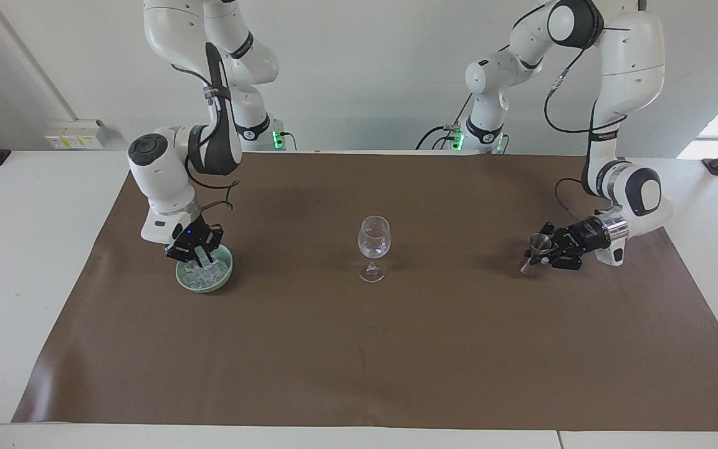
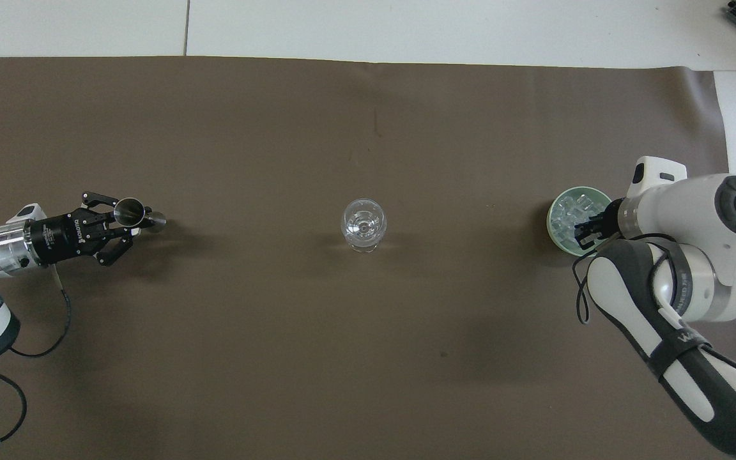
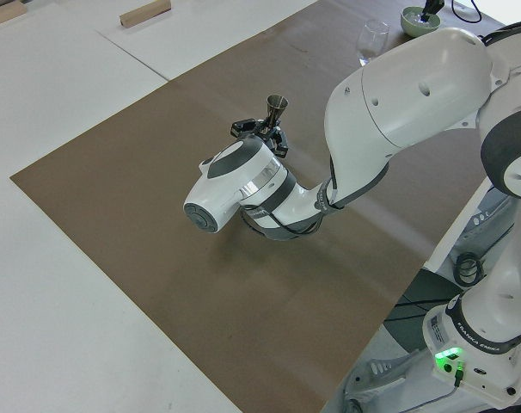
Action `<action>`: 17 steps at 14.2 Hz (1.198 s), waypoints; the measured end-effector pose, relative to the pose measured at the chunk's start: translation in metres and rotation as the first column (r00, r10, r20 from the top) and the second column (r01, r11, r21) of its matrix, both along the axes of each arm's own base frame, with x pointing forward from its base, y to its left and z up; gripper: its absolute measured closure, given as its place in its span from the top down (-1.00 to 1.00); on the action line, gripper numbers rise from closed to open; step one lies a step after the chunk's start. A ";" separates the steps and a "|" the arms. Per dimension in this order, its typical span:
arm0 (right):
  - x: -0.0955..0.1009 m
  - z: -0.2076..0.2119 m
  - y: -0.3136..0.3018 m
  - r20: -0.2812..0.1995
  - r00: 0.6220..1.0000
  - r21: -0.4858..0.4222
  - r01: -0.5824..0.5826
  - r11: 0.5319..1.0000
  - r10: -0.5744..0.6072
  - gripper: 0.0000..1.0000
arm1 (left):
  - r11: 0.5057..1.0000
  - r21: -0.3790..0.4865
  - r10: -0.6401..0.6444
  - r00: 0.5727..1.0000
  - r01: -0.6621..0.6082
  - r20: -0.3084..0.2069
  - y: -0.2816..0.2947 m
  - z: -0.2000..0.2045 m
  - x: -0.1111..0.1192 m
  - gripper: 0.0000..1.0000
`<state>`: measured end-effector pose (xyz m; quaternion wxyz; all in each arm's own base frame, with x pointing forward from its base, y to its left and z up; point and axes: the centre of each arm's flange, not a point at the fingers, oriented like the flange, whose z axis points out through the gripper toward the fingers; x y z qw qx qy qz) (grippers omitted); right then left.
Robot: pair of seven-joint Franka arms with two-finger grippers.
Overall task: Pour wine and add ice with both arms
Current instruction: 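Lower the jigger with the left gripper while the right gripper grips ice, then carry ice with the right gripper while the left gripper releases the jigger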
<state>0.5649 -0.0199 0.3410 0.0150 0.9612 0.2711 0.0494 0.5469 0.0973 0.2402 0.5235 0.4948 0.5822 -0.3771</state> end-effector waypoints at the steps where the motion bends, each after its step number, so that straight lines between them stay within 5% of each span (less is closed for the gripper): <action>1: 0.000 0.000 0.000 0.001 1.000 0.000 0.003 1.000 -0.003 -0.56 | 1.000 -0.003 -0.001 1.000 0.001 0.000 0.004 -0.003 0.001 -0.59; 17: 0.017 0.115 0.066 -0.066 0.950 0.033 0.308 0.951 -0.305 -0.56 | 1.000 -0.010 -0.015 1.000 0.015 0.018 0.016 -0.026 0.008 -0.59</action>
